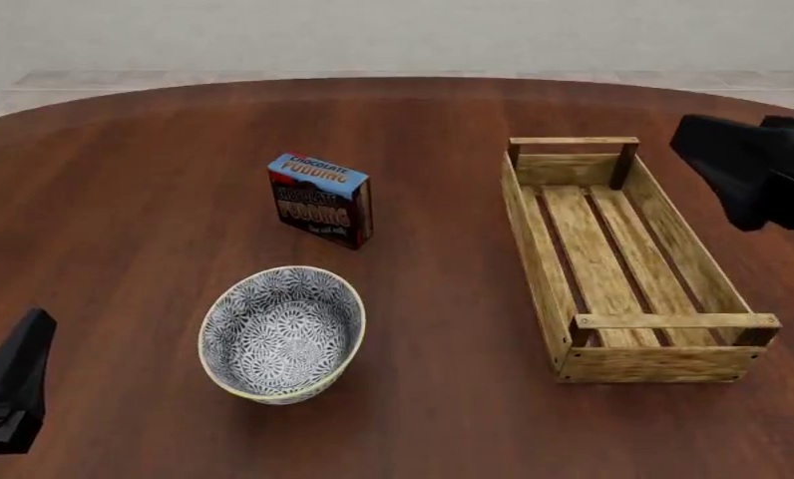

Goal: Pick up the bowl on the left and put it in the tray.

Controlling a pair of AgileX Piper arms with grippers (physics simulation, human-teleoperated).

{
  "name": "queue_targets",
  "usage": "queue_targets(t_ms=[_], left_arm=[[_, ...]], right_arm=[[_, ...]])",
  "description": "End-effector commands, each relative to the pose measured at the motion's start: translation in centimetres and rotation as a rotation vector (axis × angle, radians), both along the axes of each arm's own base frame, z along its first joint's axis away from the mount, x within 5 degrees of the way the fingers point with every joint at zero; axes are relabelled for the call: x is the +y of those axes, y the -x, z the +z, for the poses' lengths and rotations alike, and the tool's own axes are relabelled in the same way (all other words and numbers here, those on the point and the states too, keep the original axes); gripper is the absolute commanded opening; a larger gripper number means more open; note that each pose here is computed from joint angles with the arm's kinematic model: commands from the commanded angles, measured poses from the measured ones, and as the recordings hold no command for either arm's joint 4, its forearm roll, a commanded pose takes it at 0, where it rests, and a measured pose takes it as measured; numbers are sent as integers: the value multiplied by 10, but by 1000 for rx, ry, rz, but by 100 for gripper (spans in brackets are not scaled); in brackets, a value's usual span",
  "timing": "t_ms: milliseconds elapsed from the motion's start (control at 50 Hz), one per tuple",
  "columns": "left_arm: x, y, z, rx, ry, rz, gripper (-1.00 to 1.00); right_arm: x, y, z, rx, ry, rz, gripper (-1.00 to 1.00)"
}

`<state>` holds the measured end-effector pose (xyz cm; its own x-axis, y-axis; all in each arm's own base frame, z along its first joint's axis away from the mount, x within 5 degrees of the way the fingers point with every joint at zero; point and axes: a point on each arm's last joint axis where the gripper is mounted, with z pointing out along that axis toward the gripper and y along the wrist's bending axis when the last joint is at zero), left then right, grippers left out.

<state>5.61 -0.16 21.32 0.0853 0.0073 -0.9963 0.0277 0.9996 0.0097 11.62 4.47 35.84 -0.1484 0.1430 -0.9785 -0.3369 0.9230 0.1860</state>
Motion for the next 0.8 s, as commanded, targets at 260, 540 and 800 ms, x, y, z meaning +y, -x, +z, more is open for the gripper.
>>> queue_targets(t_ms=[260, 540, 800], left_arm=[[0, 0, 0, -6, 0, -2, 100], [1, 0, 1, -7, -22, 13, 100], [1, 0, 1, -7, -26, 17, 100]], right_arm=[[47, -28, 15, 76, -30, 190, 100], [76, -41, 7, 123, -38, 274, 100], [102, -56, -12, 182, -25, 319, 100]])
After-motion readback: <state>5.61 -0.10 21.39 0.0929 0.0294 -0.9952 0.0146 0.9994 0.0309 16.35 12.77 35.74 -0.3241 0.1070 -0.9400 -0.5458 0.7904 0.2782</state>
